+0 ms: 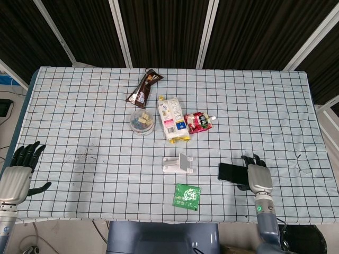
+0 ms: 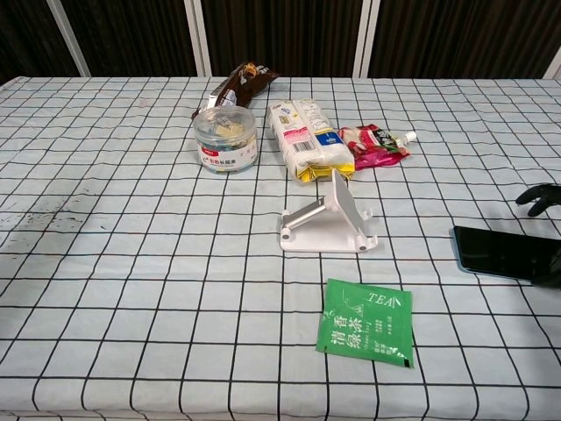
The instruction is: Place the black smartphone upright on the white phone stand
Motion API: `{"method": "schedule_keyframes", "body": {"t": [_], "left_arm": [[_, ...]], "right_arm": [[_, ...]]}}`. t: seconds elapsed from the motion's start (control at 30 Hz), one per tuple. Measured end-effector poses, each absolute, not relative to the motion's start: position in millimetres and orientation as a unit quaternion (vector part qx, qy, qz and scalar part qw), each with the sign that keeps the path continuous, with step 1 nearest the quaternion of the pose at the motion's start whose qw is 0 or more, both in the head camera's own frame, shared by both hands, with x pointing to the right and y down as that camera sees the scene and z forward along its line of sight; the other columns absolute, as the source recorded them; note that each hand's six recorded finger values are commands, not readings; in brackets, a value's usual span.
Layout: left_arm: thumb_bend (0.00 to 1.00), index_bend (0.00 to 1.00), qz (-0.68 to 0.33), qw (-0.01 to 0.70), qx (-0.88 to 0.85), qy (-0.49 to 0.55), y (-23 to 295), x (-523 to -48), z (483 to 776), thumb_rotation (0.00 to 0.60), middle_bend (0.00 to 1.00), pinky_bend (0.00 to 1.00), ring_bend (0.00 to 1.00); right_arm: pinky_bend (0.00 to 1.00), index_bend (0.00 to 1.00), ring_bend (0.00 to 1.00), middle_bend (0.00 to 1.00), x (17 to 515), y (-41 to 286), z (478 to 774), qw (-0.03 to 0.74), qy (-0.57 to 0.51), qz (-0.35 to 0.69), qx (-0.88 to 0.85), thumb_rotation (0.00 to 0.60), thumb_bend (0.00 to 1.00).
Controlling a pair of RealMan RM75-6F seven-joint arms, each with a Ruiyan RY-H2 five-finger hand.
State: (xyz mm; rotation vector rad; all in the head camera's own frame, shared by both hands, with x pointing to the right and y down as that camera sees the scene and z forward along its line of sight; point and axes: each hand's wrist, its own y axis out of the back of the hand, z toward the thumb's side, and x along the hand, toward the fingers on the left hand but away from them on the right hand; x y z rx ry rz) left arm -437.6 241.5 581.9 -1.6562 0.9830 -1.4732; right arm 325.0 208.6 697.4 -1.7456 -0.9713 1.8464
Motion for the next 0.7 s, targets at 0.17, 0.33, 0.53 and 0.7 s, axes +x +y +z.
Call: {"method": "schedule_keyframes", "body": {"t": [0.17,0.33,0.53,0.7], "left_arm": [[0.0,0.0,-0.57,0.349,-0.639,0.381,241.2,-438.4,582.0,0.6,0.0,0.0,0.0],[0.0,0.0,-0.571,0.348,-0.638,0.382,241.2,-438.7,581.9,0.6,0.0,0.0,0.0],[0.0,0.0,-0.571,0.349,-0.637,0.382,241.2,-438.7,582.0,0.6,0.0,0.0,0.0],[0.0,0.0,-0.572,0.348,-0.637,0.382,241.2,-438.8,582.2,0.6,0.0,0.0,0.0]], "right_arm": [[0.14,0.2,0.06,0.23,326.8,209.6,701.2,0.207,-0.345,0.669,-0.625,0.6,0.17],[0.14,0.24,0.09,0.27,327.4,208.6,703.8,0.208,-0.345,0.67,-0.624,0.6,0.21],[0.14,0.26,0.09,0.27,328.7,207.4,706.7,0.207,-0.343,0.673,-0.622,0.6,0.21],[0.14,0.26,0.09,0.27,330.0,208.0,708.7,0.201,-0.342,0.676,-0.621,0.6,0.21]]}}
